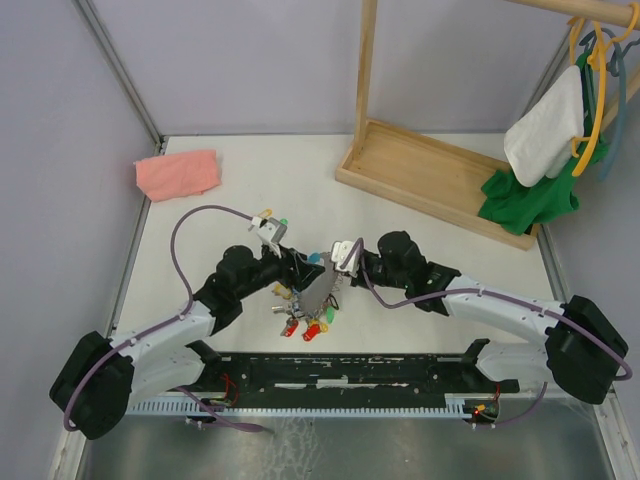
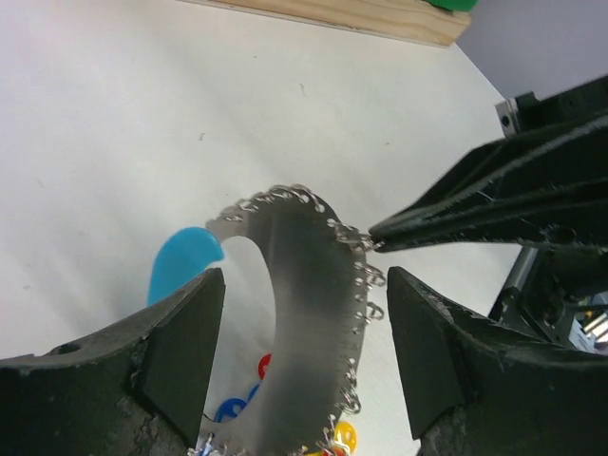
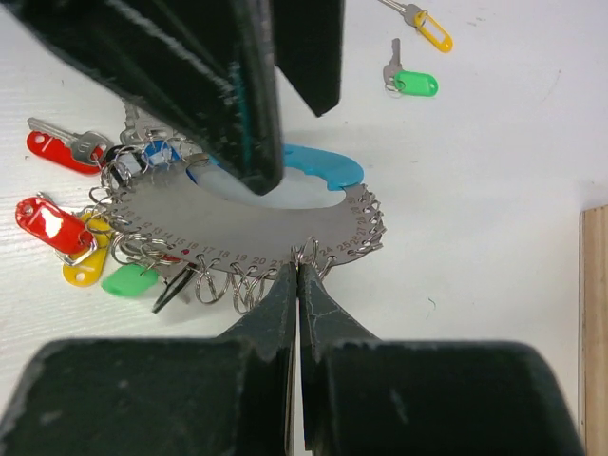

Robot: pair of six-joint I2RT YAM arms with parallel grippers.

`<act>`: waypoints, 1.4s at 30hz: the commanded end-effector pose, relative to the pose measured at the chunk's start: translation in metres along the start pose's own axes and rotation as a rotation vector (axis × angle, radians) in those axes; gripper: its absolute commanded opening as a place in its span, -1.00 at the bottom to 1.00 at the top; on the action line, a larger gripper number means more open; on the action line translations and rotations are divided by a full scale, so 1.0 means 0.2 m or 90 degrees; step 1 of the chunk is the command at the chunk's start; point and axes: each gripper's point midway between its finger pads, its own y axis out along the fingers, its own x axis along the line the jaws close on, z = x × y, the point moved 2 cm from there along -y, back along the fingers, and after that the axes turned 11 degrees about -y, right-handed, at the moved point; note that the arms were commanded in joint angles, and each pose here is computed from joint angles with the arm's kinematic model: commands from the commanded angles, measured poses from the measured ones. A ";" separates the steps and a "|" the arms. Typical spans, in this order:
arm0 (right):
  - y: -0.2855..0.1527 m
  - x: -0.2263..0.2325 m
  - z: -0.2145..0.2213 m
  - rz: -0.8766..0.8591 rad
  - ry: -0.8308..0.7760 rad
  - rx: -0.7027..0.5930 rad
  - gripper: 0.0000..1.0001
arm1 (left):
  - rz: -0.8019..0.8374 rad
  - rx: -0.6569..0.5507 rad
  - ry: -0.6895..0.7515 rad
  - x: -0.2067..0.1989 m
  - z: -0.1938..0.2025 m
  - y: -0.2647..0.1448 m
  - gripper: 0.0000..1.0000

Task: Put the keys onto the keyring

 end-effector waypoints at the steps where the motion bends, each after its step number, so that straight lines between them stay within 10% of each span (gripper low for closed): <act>1: 0.00 -0.06 -0.11 -0.005 -0.053 -0.040 -0.99 | -0.006 -0.060 0.050 0.03 -0.12 0.04 0.47; 19: 0.00 -0.04 -0.16 -0.069 -0.146 -0.054 -0.99 | 0.172 -0.119 0.534 -0.02 -0.06 0.06 0.42; 42: 0.00 -0.02 -0.16 -0.087 -0.151 -0.063 -0.99 | 0.312 -0.027 0.589 -0.08 0.06 0.14 -0.16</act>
